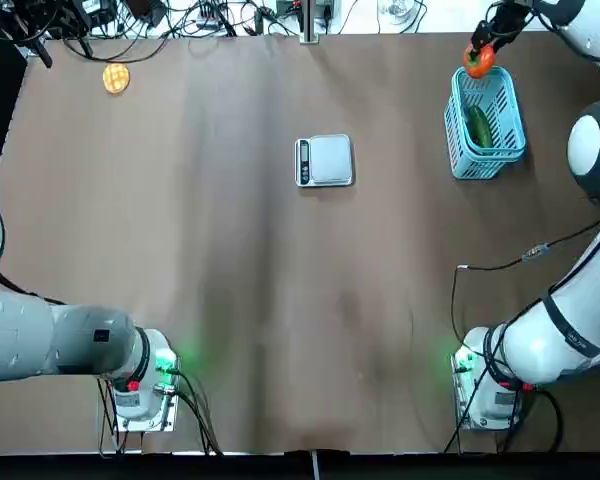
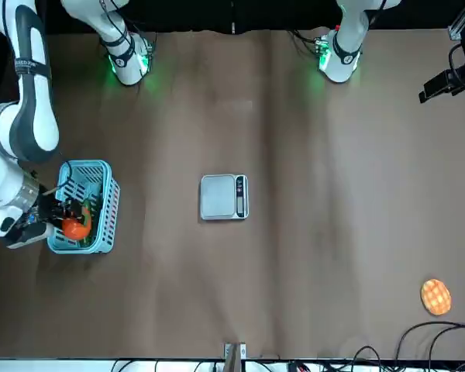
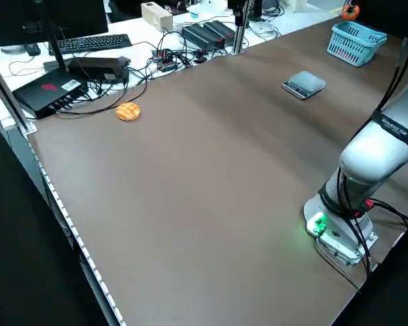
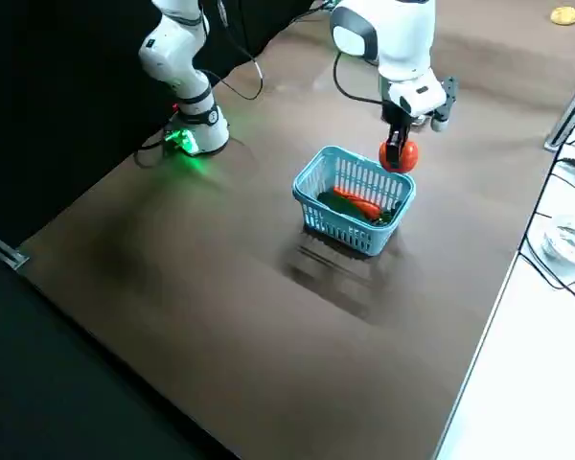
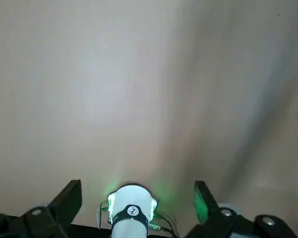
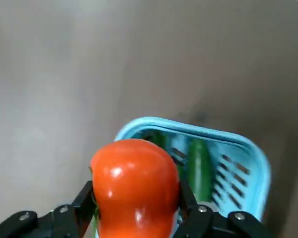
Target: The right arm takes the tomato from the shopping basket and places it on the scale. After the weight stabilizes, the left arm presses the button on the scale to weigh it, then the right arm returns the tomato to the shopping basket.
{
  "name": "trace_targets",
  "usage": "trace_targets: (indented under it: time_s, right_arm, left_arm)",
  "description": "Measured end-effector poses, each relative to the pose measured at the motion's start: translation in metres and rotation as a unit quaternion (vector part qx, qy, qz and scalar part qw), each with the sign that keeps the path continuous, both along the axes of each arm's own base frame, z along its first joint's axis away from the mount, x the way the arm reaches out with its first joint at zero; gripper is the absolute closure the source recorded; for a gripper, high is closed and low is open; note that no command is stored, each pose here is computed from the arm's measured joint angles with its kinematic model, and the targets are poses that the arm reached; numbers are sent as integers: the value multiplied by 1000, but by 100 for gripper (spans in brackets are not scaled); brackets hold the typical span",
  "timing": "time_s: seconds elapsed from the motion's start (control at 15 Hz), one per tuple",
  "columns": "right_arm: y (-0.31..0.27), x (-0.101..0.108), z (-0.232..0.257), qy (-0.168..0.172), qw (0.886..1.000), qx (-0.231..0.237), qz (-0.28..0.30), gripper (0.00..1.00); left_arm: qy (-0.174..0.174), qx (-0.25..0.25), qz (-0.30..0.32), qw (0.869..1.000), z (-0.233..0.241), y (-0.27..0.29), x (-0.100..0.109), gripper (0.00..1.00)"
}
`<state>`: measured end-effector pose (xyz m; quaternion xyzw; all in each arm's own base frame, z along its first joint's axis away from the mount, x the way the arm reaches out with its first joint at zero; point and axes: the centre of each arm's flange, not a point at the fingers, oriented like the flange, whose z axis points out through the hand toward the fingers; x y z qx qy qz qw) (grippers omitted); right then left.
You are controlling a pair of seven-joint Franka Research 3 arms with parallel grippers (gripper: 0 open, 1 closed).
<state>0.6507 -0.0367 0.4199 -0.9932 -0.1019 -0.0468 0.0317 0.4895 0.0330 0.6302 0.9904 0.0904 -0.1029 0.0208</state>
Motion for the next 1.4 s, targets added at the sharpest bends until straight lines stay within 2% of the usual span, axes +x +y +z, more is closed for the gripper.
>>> trace_targets:
  time_s: [0.2,0.67,1.4]
  right_arm:
    - [-13,1,-14,16,999,-36,-19,29]
    - [-24,4,-113,84,994,-67,-36,29]
    - [-30,-10,-144,119,990,-66,-42,29]
  left_arm:
    - [0,0,0,1000,0,0,0,0]
    - [0,0,0,1000,0,0,0,0]
    - [0,0,0,1000,0,0,0,0]
